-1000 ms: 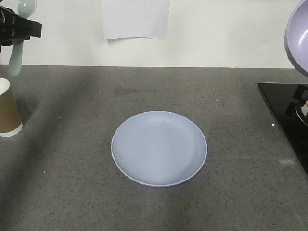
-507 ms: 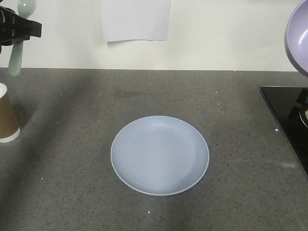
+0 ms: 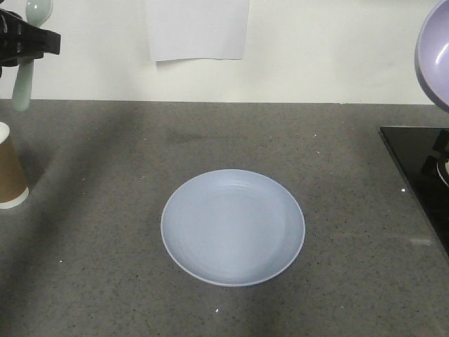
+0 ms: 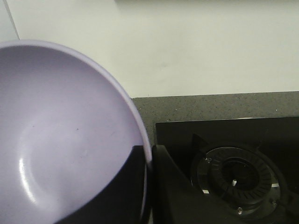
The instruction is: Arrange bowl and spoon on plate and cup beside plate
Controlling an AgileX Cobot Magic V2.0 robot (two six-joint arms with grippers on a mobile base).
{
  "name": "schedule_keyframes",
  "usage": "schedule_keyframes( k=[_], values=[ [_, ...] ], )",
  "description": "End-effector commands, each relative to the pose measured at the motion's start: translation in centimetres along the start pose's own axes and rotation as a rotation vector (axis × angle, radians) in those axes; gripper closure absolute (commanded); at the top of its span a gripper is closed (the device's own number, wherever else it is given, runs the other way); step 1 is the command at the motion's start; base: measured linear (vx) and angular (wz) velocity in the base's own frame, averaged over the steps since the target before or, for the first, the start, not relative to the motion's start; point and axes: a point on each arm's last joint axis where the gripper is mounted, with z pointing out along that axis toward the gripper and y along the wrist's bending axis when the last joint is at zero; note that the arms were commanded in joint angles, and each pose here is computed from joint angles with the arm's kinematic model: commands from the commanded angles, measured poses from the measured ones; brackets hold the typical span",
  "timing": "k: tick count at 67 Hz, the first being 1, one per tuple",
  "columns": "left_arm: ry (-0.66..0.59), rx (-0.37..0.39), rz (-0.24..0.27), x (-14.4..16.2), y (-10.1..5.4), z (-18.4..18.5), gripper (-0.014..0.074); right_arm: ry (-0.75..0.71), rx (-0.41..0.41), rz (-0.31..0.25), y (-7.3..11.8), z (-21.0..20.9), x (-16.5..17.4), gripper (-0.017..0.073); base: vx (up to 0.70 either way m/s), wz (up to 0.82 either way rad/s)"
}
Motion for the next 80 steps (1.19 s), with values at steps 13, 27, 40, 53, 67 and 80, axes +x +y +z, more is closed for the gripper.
schedule_keyframes(
  k=[13,27,40,53,67,80],
  values=[
    [-0.124,0.014,-0.004,-1.43,-0.28,-2.21,0.06,-0.121,0.009,-0.006,-0.09,-1.02,-1.55,0.0567,0.0,0.0],
    [-0.124,0.014,-0.004,-1.43,-0.28,-2.21,0.06,-0.121,0.009,-0.006,-0.09,-1.02,-1.55,0.0567,0.0,0.0],
    [-0.124,0.014,-0.004,-1.43,-0.28,-2.21,0.06,-0.121,0.009,-0.006,-0.09,-1.02,-1.55,0.0567,0.0,0.0],
    [-0.124,0.014,-0.004,-1.43,-0.28,-2.21,0.06,-0.121,0.009,-0.006,-0.09,-1.02,-1.55,0.0567,0.0,0.0],
    [-0.124,0.014,-0.004,-1.43,-0.28,-2.21,0.06,-0.125,0.009,-0.007,-0.1,-1.02,-1.58,0.0567,0.0,0.0],
    [-0.124,0.014,-0.004,-1.43,-0.28,-2.21,0.06,-0.128,0.01,-0.007,-0.1,-1.03,-1.61,0.0567,0.0,0.0]
  ],
)
